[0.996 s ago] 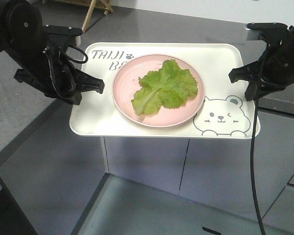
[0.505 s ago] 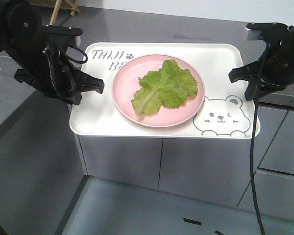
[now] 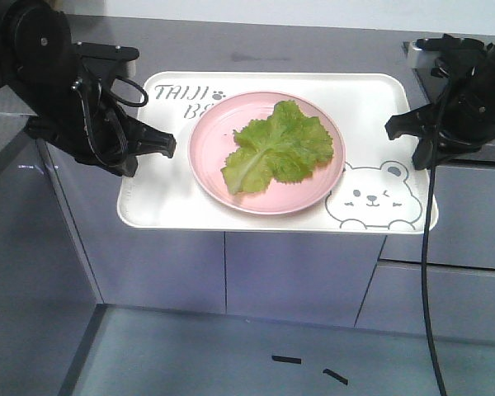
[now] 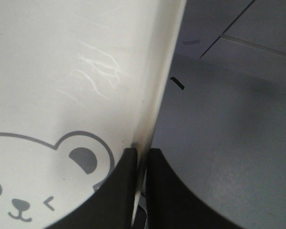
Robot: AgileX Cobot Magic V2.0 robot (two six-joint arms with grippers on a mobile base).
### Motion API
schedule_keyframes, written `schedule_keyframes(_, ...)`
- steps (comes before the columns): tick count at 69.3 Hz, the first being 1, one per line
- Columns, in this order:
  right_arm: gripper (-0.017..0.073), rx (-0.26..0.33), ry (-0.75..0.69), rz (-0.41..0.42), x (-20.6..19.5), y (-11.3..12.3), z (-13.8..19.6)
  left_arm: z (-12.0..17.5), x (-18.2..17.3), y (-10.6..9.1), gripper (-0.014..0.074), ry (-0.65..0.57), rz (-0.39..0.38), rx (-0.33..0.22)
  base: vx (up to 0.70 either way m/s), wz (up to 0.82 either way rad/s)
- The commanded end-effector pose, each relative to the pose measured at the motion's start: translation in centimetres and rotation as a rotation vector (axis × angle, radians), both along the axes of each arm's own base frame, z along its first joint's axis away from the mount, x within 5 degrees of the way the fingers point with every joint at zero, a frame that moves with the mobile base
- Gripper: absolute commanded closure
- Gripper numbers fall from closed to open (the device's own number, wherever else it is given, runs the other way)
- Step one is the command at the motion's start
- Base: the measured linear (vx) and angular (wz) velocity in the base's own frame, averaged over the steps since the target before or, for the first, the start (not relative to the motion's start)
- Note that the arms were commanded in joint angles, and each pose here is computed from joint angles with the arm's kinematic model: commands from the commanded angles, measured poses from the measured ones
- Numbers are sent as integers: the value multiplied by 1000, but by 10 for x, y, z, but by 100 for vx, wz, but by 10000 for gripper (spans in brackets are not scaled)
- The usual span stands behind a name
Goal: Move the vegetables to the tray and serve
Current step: 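Drive the base forward carrying the tray with both grippers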
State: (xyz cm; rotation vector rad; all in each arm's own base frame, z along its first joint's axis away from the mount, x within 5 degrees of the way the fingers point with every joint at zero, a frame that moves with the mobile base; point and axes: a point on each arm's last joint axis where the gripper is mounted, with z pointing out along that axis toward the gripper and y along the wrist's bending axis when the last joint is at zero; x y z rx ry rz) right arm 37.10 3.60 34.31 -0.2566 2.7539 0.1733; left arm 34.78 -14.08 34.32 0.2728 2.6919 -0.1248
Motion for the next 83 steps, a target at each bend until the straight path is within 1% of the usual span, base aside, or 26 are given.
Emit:
schedule_keyframes(1, 565, 21, -63, 46, -14, 3, 28, 33, -8, -2, 599, -140, -31, -69, -4, -24)
schedule_keyframes(36, 565, 21, -63, 46, -14, 3, 28, 33, -8, -2, 599, -140, -31, -69, -2, -16)
schedule_keyframes(83, 565, 21, -63, 46, -14, 3, 28, 33, -8, -2, 599, -140, -31, -69, 0, 0)
